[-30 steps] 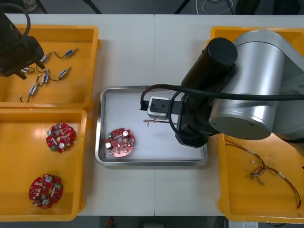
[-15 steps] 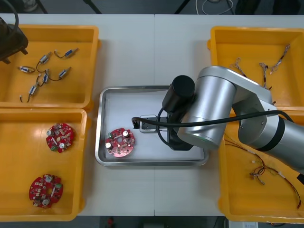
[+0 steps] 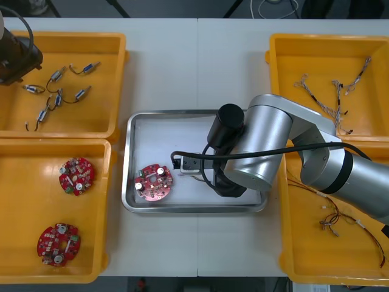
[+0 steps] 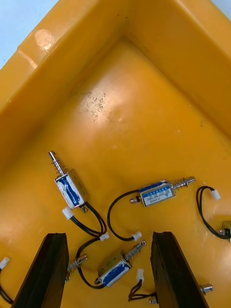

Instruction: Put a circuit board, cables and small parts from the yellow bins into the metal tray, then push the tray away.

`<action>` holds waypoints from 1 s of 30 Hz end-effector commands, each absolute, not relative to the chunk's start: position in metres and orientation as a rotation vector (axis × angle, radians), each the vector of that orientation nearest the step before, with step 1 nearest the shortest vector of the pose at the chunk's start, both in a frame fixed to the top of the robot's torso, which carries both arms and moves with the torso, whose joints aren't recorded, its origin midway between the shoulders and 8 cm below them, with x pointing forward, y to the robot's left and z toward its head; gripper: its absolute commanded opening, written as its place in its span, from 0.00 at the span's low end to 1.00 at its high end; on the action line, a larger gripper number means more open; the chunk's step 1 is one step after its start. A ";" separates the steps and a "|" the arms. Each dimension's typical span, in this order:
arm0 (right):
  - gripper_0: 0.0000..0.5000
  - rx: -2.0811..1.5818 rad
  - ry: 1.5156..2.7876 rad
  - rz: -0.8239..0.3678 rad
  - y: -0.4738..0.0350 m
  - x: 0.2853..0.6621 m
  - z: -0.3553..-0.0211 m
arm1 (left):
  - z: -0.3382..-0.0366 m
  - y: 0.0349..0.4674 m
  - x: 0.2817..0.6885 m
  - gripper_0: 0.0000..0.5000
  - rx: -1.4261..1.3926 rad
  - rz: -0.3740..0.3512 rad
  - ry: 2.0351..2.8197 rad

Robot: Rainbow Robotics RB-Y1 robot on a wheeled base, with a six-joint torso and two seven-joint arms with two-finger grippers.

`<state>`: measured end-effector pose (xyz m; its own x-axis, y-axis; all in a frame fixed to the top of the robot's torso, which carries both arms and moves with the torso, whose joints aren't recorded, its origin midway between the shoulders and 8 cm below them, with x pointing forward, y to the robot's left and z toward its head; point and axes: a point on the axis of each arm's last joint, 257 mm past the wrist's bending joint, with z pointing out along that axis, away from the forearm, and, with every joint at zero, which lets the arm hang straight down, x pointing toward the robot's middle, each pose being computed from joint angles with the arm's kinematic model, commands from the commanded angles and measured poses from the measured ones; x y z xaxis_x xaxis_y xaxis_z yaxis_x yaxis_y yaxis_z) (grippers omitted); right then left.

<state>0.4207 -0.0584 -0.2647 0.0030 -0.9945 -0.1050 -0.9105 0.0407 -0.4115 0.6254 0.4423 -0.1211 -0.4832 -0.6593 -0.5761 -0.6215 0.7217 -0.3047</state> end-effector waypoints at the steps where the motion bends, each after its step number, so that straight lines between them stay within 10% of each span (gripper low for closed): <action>1: 1.00 -1.937 1.921 -0.287 -0.043 0.416 -0.262 | -0.091 0.440 0.646 1.00 -0.922 -0.093 2.165; 30: 1.00 -1.257 2.082 -0.284 -0.129 0.453 -0.094 | -0.151 0.456 0.658 1.00 -0.945 -0.071 2.145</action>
